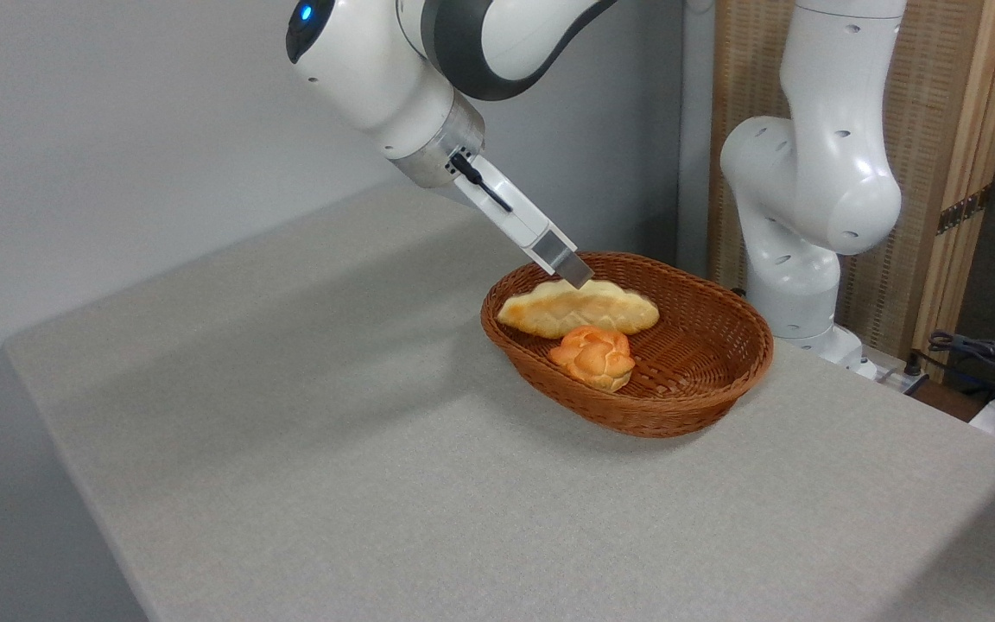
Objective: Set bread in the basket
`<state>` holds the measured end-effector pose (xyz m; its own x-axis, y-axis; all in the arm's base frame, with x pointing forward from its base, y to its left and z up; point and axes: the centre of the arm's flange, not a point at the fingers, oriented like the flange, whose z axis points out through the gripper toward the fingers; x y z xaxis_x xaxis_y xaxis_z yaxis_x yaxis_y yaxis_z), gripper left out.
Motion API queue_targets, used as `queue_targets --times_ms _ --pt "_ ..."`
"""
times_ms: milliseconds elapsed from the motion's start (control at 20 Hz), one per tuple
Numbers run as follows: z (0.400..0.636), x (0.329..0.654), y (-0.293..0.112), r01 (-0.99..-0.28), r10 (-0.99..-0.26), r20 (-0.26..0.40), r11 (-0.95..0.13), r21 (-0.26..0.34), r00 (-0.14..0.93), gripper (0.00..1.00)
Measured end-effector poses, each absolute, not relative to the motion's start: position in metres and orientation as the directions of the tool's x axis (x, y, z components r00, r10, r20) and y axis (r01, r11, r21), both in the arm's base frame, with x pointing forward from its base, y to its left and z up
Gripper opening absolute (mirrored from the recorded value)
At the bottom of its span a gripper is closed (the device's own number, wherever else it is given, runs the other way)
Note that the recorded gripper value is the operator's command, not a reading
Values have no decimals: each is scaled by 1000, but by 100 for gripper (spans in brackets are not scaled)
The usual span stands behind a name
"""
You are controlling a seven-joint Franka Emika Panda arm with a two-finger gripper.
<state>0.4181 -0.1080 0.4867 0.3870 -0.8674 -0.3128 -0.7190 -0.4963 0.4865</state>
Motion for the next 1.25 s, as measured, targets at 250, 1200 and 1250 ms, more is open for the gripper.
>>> queue_targets --times_ms 250,1200,1250 --pt "500 430 -110 -763 -880 -255 -474 440 400 100" --pt "645 511 -63 -783 -781 141 -620 -50 609 100" --pt "644 513 -54 -774 -772 140 -631 -47 620 100"
